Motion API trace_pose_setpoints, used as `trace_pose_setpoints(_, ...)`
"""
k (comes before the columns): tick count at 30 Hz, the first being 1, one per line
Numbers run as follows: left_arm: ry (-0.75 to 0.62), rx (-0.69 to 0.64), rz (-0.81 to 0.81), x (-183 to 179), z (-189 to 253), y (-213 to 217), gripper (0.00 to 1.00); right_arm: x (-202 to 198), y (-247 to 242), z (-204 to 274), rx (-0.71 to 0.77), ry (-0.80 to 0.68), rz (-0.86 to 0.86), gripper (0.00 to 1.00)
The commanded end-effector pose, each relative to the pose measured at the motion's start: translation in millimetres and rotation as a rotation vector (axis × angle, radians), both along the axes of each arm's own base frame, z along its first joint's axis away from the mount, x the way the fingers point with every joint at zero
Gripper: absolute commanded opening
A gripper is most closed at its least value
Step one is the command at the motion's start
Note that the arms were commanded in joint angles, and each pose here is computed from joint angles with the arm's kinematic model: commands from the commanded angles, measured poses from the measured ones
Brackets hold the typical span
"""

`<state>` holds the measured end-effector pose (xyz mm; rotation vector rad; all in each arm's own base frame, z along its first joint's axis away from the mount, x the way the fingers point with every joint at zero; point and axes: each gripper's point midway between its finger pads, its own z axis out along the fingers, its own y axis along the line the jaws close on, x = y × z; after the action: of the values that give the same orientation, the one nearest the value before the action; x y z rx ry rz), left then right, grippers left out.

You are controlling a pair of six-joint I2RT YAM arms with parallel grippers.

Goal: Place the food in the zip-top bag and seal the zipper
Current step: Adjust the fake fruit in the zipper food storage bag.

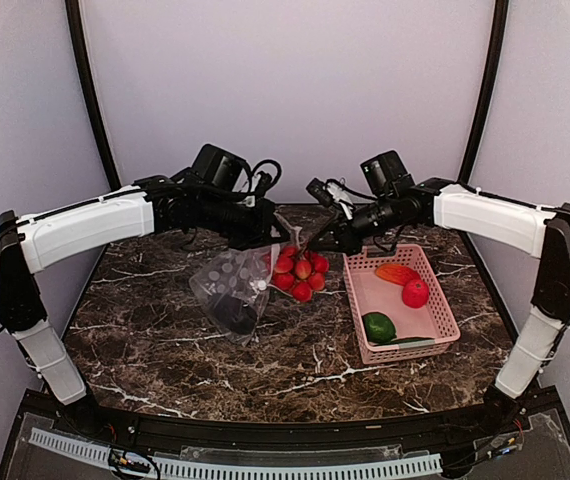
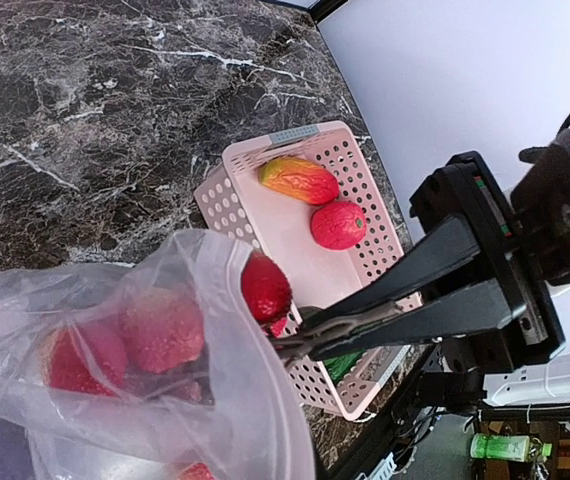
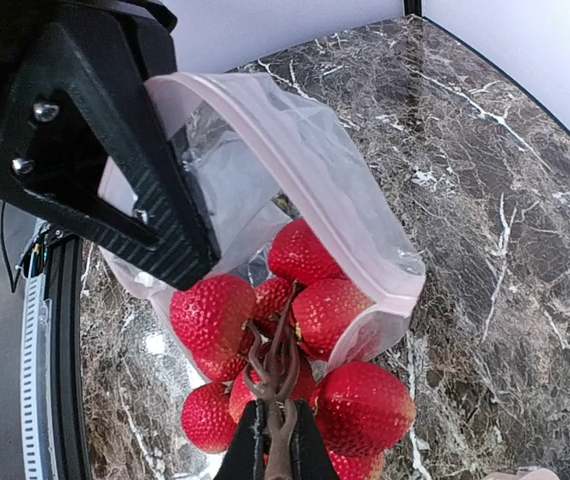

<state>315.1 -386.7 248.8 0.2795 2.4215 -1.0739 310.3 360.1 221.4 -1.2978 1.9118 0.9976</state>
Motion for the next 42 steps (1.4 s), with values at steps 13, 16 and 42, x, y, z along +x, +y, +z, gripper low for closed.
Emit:
trace_pose_setpoints(13, -0.028, 0.014, -0.104, 8.8, 15.9, -29.7, 0.01, -48.4, -9.5, 59.7, 0.009, -0.175, 0.055, 0.0)
trace_pose_setpoints(16, -0.018, -0.027, -0.119, 5.7, 23.9, -34.8, 0.01, -48.4, 1.8, 59.7, -0.015, -0.194, 0.064, 0.0)
trace_pose_setpoints(42, -0.017, 0.062, -0.159, -10.5, 17.4, -20.0, 0.01, 59.4, 6.1, 58.1, 0.129, -0.065, -0.368, 0.0)
